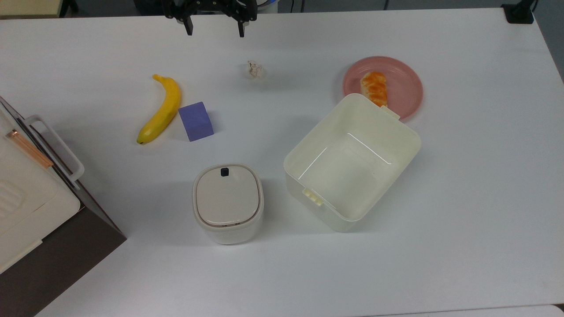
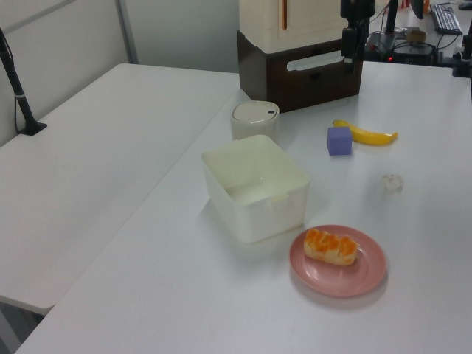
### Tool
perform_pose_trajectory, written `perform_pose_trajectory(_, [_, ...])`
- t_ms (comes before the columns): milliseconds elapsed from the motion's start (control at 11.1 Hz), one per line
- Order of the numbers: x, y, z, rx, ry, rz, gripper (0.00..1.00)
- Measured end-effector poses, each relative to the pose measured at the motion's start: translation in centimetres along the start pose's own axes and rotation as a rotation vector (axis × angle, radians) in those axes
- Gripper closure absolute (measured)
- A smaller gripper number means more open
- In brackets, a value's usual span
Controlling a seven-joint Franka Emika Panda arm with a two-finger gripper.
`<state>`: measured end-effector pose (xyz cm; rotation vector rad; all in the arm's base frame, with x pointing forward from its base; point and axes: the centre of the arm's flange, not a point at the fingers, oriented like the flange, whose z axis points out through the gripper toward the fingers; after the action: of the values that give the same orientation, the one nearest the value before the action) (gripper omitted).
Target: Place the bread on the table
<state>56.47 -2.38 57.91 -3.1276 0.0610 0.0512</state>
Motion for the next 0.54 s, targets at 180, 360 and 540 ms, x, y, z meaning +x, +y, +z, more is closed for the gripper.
perform_pose_trajectory(180, [0.00, -0.41, 0.01, 0.000, 0.000, -0.008, 0.00])
perform_pose_trajectory(360, [0.00, -0.80, 0.04, 0.000, -0.001, -0.015, 0.00])
perform_pose_trajectory(540, [-0.01, -0.71, 0.05, 0.000, -0.001, -0.013, 0.00])
